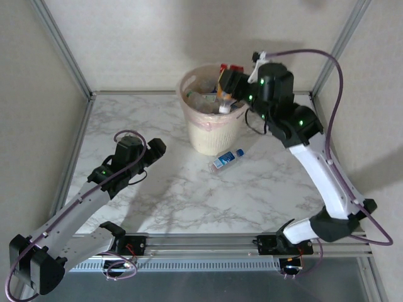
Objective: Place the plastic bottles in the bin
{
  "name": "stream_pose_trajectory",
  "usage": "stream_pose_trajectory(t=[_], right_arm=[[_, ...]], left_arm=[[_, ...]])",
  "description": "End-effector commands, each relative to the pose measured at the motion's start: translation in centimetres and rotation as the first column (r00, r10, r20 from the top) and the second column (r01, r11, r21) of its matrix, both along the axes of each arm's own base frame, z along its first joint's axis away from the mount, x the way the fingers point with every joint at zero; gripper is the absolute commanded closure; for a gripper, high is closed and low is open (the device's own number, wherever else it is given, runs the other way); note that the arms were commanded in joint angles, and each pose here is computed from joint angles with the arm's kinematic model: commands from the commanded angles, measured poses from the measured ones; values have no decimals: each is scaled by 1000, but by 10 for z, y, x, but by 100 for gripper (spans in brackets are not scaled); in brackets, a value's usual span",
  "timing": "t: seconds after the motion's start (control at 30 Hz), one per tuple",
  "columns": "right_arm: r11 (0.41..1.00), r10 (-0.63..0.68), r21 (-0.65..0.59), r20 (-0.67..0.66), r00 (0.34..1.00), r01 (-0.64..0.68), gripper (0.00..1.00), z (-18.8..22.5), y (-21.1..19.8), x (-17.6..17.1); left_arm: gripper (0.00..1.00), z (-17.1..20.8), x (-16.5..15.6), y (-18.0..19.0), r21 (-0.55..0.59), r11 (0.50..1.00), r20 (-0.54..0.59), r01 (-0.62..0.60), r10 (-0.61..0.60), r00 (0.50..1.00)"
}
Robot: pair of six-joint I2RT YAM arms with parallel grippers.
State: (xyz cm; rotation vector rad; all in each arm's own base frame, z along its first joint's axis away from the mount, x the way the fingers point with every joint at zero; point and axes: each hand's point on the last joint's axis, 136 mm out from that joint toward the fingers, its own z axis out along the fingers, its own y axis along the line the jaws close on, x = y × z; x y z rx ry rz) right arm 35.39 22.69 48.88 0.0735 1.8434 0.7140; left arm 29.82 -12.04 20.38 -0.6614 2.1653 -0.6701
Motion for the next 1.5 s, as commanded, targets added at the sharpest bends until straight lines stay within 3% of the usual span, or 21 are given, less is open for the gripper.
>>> stream_pose_trajectory(t=[0.0, 0.17, 0.37, 0.67, 1.03, 1.1, 1.27, 1.47], right_arm=[[998, 20, -52, -54, 998, -23, 46, -22, -2, 40], [998, 8, -67, -99, 995, -14, 46, -41, -5, 82], [996, 10, -84, -145, 989, -22, 44, -65, 2, 100], [997, -20, -82, -162, 987, 7, 17, -84, -4, 97], [995, -76, -64, -89, 993, 70, 15, -47, -33, 63], [995, -84, -63, -81, 993, 79, 18, -47, -38, 55], [996, -59, -74, -116, 991, 50, 45, -62, -34, 52], [996, 54, -68, -166, 985, -66, 50, -86, -5, 61]], left_arm=[[15, 7, -1, 2, -11, 1000, 20, 0, 1, 1000], [15, 8, -2, 5, -1, 1000, 26, -4, 4, 1000], [15, 5, -3, 6, 7, 1000, 22, -6, 6, 1000], [15, 3, 0, 5, 10, 1000, 14, -1, 1, 1000], [15, 2, -4, 8, 12, 1000, 16, -9, 9, 1000], [15, 2, -4, 8, 11, 1000, 17, -8, 8, 1000], [16, 2, -3, 6, 2, 1000, 14, -7, 7, 1000], [17, 2, -5, 8, 3, 1000, 12, -13, 13, 1000]])
